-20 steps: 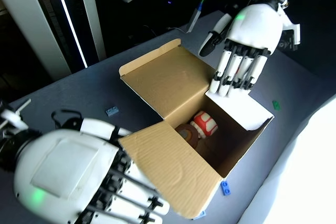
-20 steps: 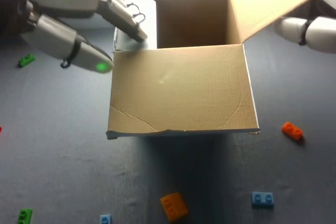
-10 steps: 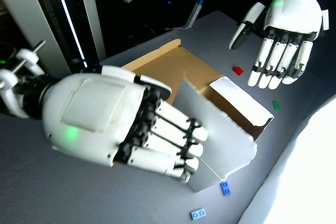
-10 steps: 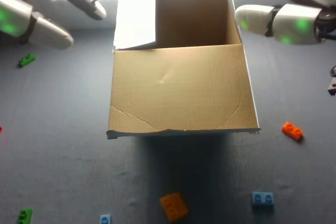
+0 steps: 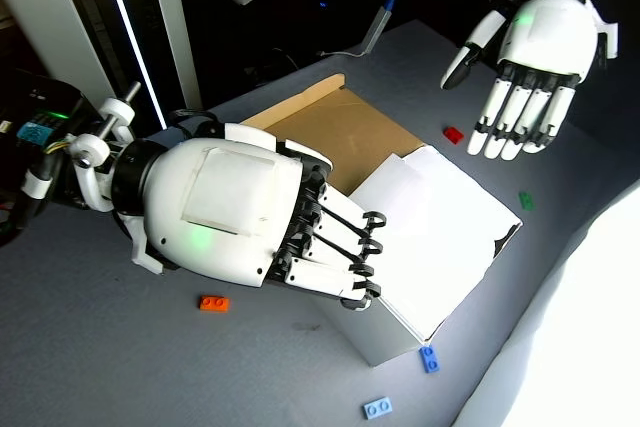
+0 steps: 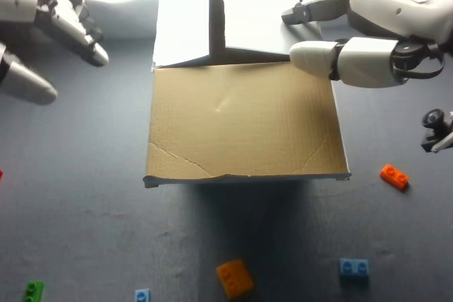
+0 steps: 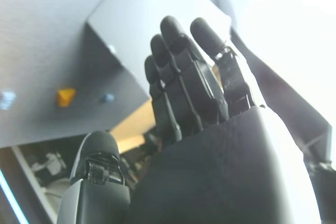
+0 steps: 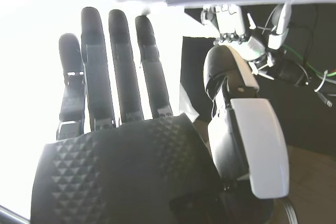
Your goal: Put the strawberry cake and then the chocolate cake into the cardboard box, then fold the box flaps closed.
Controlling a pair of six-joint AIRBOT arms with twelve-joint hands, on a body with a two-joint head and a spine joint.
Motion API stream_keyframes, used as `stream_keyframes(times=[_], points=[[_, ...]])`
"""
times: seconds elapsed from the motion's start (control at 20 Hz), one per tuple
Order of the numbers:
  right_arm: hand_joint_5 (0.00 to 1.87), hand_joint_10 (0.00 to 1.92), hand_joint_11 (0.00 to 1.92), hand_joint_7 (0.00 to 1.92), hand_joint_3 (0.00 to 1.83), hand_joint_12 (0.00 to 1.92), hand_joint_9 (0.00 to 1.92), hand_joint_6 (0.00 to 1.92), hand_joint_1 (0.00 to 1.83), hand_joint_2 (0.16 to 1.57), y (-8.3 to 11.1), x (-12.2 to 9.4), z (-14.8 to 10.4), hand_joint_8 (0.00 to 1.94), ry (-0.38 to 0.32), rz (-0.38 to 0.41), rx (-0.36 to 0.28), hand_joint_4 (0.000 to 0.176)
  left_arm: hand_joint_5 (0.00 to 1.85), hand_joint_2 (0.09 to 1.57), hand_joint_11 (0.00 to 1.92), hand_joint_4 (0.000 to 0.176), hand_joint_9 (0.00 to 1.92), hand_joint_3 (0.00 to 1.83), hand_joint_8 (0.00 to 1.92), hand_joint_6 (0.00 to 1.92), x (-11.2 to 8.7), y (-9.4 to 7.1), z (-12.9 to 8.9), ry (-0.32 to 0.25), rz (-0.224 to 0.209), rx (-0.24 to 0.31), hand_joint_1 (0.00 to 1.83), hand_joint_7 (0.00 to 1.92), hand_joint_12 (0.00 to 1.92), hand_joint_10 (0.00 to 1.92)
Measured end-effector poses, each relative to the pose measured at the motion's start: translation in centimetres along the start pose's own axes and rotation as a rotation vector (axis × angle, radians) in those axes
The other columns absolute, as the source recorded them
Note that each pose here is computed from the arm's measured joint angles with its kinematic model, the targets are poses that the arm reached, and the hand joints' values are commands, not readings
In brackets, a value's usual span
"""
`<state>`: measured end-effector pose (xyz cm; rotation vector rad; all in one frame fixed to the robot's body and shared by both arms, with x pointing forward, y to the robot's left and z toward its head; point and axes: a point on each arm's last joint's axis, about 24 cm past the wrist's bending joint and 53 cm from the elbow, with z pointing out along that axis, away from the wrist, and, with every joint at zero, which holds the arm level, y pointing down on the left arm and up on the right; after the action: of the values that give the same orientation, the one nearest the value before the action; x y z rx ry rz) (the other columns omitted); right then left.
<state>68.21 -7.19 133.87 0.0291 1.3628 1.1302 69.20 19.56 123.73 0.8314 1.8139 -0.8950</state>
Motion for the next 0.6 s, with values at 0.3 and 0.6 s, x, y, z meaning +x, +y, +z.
stream_keyframes(times=[0.3,0.6], points=[[0.57,0.01,0.10,0.60,0.00,1.23,0.65,0.00,0.03,1.30,-0.6,0.6,0.2,0.00,-0.013,-0.018,-0.002,0.000,0.56,1.26,0.13,0.000,0.68,0.00,0.00,0.00,4.0,-0.1,0.3,0.084,-0.031,0.024,0.02,0.67,1.36,0.15],[0.57,0.01,0.07,0.62,0.00,1.26,0.67,0.00,0.01,1.30,-0.5,0.6,0.2,0.00,-0.017,-0.027,-0.005,0.000,0.58,1.26,0.13,0.000,0.67,0.00,0.01,0.01,6.2,-2.0,0.4,0.110,-0.066,0.095,0.02,0.70,1.34,0.14]])
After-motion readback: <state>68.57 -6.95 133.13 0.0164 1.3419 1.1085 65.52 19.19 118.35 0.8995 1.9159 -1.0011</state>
